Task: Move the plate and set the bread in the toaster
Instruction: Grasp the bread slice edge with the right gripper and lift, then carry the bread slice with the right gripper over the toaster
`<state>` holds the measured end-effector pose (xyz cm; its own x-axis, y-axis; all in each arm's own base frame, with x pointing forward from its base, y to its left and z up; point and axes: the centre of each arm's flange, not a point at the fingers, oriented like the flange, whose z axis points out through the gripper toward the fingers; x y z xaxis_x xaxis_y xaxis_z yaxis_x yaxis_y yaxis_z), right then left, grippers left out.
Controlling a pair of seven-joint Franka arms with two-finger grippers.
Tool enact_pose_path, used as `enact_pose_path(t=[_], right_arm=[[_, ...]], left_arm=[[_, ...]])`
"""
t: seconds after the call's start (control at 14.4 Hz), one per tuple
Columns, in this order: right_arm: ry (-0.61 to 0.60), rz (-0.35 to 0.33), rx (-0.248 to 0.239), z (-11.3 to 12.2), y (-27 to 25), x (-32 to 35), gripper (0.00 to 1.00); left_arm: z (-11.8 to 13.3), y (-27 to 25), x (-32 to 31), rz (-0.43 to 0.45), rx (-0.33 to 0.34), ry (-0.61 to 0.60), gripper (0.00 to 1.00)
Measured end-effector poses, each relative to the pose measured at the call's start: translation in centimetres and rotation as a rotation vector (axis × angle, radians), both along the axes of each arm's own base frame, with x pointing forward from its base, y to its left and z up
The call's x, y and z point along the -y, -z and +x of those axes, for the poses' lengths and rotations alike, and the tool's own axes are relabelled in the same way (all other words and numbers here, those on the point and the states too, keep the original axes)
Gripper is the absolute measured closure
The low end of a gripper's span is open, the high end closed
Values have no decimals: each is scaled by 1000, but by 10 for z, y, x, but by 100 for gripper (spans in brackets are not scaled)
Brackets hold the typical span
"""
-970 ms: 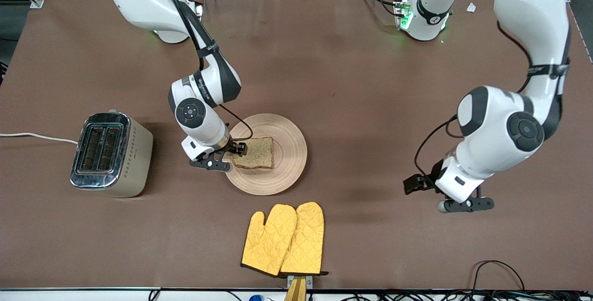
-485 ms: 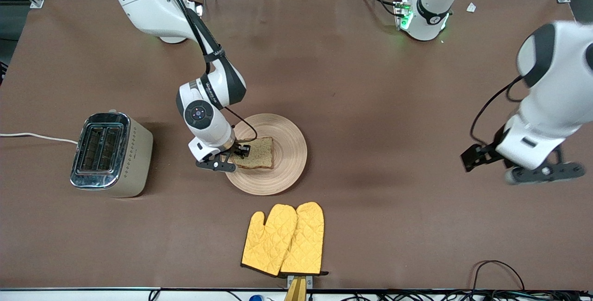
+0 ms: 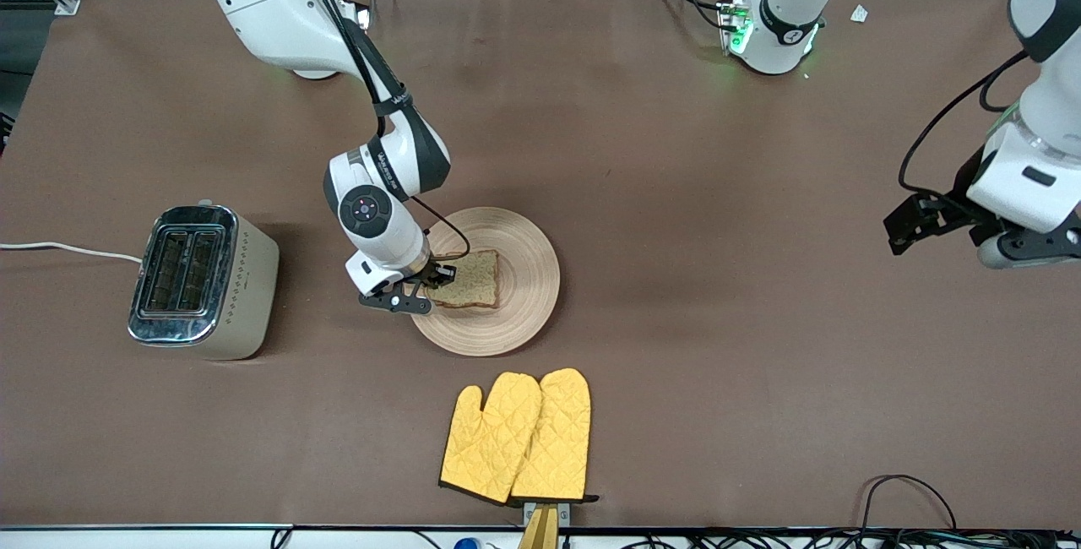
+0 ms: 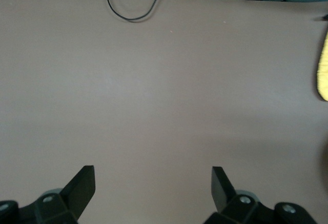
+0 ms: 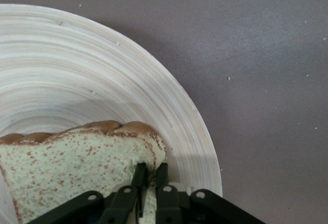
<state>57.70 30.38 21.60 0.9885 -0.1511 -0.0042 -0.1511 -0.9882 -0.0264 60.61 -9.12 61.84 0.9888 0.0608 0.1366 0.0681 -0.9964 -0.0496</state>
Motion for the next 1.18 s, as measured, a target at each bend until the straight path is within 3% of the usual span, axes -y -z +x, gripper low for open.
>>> enact_pose_path(t=[0.14,0.28,0.42,0.55,0.9,1.18], right_arm=[[-2,-6,-15,0,-2,-1,94],[-7,-25,-67,2,-15,-5,94],[-9,-36,-100,11,-48,-8,94],[-10,-70,-101,21,-93,3,94],[-114,-406,-104,32,-172,49,94],[-295,-635,-171,47,-214,98,94]], left_arm=[[-20,-15,-1,-3,-51,-7,0],[-40,-26,-4,13,-107,4,0],[-55,-32,-6,25,-137,10,0],[-64,-34,-11,32,-143,2,0],[-76,-39,-23,37,-143,15,0],[-75,-36,-31,36,-150,20,0]])
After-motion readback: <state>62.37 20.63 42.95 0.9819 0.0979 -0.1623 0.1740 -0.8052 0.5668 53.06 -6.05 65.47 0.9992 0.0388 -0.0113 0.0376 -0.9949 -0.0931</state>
